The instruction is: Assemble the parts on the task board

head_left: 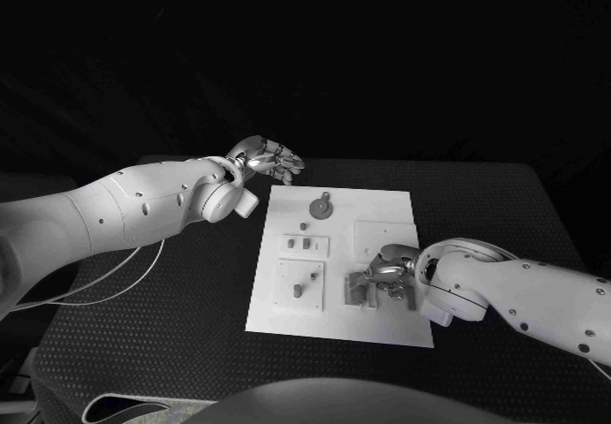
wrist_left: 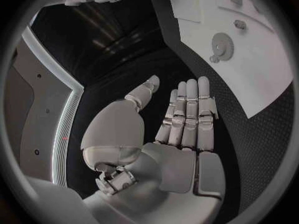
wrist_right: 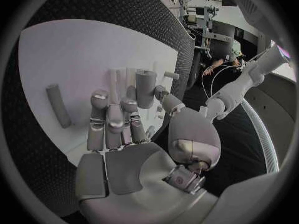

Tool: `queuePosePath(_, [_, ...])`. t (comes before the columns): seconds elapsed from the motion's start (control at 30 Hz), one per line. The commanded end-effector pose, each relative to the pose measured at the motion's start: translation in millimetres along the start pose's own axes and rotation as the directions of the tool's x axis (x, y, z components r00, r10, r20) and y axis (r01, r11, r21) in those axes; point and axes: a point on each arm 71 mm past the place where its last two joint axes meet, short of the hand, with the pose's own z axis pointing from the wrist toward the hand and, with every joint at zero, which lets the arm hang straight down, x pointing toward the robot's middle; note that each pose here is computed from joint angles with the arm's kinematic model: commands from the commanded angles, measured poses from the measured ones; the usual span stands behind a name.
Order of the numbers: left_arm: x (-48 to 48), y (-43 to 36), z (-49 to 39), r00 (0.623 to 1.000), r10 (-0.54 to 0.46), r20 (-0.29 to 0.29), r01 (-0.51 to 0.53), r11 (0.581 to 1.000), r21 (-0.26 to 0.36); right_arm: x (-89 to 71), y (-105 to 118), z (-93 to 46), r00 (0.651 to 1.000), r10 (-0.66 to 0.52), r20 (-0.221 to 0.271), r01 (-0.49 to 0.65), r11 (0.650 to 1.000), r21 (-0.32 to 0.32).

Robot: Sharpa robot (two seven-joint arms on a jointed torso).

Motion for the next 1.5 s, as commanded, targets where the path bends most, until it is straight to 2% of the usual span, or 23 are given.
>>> queuePosePath(0.03, [1.7,-2.2,0.6,1.0,-0.008,-0.008,0.008,1.0,0.014,5.5,-0.8,1.8,1.0,-0.015,-0.021,0.015,1.0,0.002])
queuePosePath(1.5, [1.9,-2.0,1.0,1.0,-0.008,-0.01,0.008,1.0,0.011,7.6,-2.5,3.0,0.999,-0.023,-0.045,0.023,1.0,0.007])
